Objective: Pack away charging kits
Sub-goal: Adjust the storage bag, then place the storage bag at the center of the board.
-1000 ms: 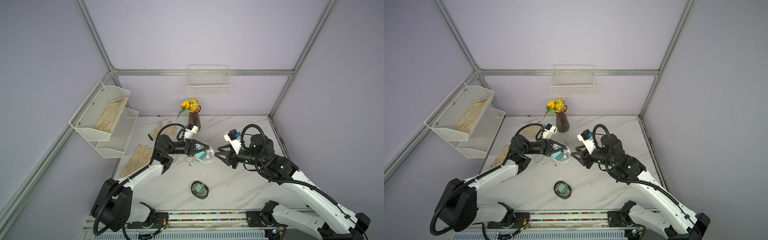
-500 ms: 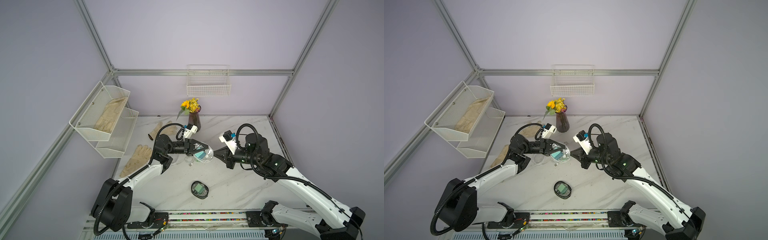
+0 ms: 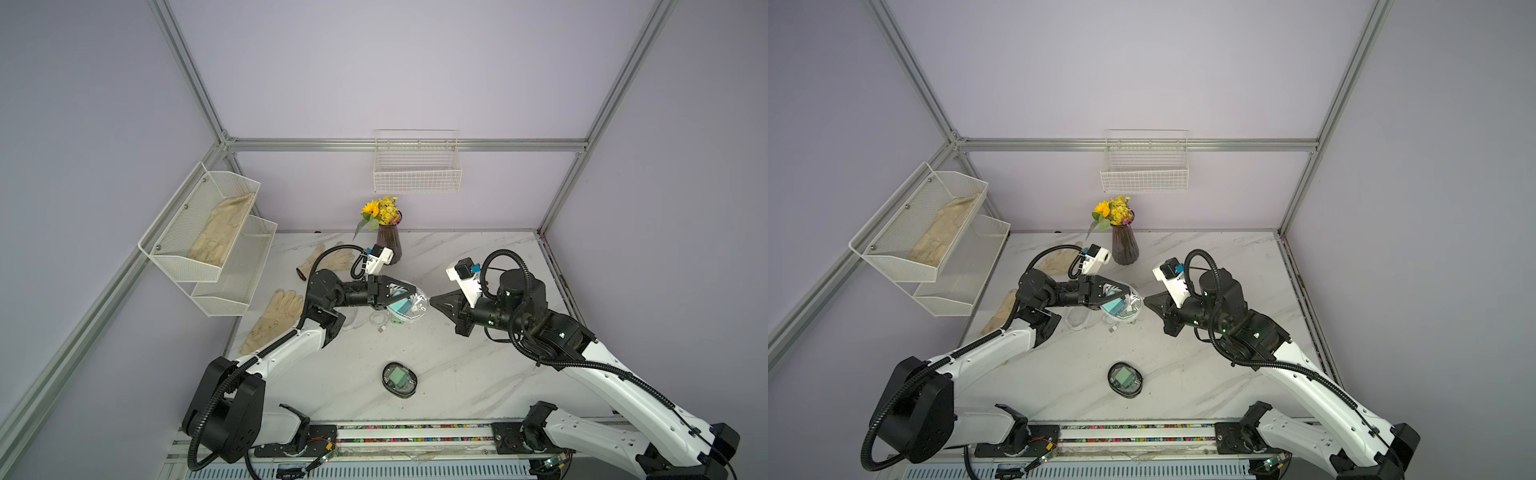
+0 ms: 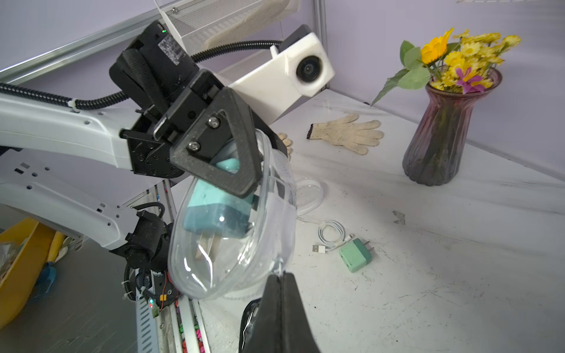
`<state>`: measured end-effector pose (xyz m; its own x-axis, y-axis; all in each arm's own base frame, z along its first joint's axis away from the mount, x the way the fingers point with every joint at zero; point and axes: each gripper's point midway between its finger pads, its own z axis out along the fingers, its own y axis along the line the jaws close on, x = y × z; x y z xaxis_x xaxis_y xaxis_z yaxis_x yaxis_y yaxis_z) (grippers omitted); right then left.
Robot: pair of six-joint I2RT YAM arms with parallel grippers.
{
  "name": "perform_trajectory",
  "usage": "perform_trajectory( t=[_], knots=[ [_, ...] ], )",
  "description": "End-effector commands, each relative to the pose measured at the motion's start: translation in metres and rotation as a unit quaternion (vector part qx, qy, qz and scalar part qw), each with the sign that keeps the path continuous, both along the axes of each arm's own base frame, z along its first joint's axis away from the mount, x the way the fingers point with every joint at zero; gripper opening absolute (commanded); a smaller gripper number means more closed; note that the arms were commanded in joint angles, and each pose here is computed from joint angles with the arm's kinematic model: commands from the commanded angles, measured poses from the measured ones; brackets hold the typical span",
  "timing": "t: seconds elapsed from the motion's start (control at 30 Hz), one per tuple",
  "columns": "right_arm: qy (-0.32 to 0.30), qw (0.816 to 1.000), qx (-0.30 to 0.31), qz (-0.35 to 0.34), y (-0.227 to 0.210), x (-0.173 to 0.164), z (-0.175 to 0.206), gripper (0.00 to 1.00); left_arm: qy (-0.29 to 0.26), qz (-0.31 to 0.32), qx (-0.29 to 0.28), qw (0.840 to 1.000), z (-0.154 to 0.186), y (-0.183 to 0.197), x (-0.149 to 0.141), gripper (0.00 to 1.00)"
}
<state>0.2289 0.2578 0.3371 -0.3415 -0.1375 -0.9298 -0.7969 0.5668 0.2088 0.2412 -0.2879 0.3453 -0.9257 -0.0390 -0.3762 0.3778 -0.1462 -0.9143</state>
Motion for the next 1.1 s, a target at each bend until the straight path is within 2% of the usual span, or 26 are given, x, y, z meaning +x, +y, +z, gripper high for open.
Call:
perform_trajectory(
  t=[0.0,0.2,0.23,0.37,0.5,0.6,0.63,0.67,0.7,0.73,0.8,0.87,0.93,1.03,1.07],
  knots=[
    [-0.041,0.996,0.001,-0.085,-0.018,0.028,0.018,0.00,-0.033,-0.031,-0.014,0.999,0.009,-0.006,-0.019,0.31],
    [-0.056,0.994,0.002,-0.091,-0.017,0.033,0.028,0.00,-0.045,-0.065,-0.028,0.996,0.008,-0.025,-0.034,0.29],
    [-0.056,0.995,0.001,-0.088,-0.016,0.033,0.028,0.00,-0.029,-0.066,-0.020,0.997,-0.004,-0.030,-0.027,0.28],
    [-0.039,0.995,-0.014,-0.092,-0.016,0.035,0.023,0.00,-0.030,-0.073,-0.026,0.997,-0.004,-0.031,-0.027,0.24],
    [-0.031,0.990,-0.046,-0.131,-0.036,0.034,0.020,0.00,-0.035,-0.046,-0.029,0.998,-0.001,-0.032,-0.015,0.24],
    [-0.035,0.980,-0.063,-0.183,-0.059,0.036,0.022,0.00,-0.037,-0.049,-0.029,0.998,-0.001,-0.039,-0.012,0.24],
    [-0.030,0.978,-0.069,-0.196,-0.064,0.037,0.020,0.07,-0.035,-0.050,-0.028,0.998,-0.003,-0.042,-0.010,0.24],
    [-0.025,0.976,-0.072,-0.202,-0.067,0.038,0.019,0.21,-0.028,-0.043,-0.024,0.998,-0.007,-0.044,-0.005,0.24],
    [-0.019,0.976,-0.075,-0.204,-0.067,0.037,0.018,0.39,-0.018,-0.027,-0.017,0.999,-0.014,-0.046,0.003,0.23],
    [-0.017,0.975,-0.074,-0.207,-0.069,0.037,0.019,0.50,-0.015,-0.006,-0.008,1.000,-0.021,-0.048,0.012,0.22],
    [-0.016,0.971,-0.076,-0.226,-0.076,0.038,0.020,0.57,-0.006,0.055,0.035,0.998,-0.042,-0.053,0.033,0.25],
    [-0.019,0.961,-0.083,-0.262,-0.089,0.042,0.022,0.61,-0.019,0.118,0.105,0.987,-0.064,-0.061,0.051,0.28],
    [-0.019,0.955,-0.091,-0.282,-0.096,0.045,0.024,0.64,-0.030,0.192,0.155,0.969,-0.084,-0.068,0.071,0.30],
    [-0.011,0.951,-0.098,-0.294,-0.098,0.048,0.021,0.67,0.020,0.280,0.196,0.940,-0.124,-0.078,0.104,0.33],
    [-0.010,0.949,-0.098,-0.299,-0.100,0.049,0.020,0.81,0.029,0.296,0.203,0.933,-0.137,-0.087,0.113,0.32]
  ],
)
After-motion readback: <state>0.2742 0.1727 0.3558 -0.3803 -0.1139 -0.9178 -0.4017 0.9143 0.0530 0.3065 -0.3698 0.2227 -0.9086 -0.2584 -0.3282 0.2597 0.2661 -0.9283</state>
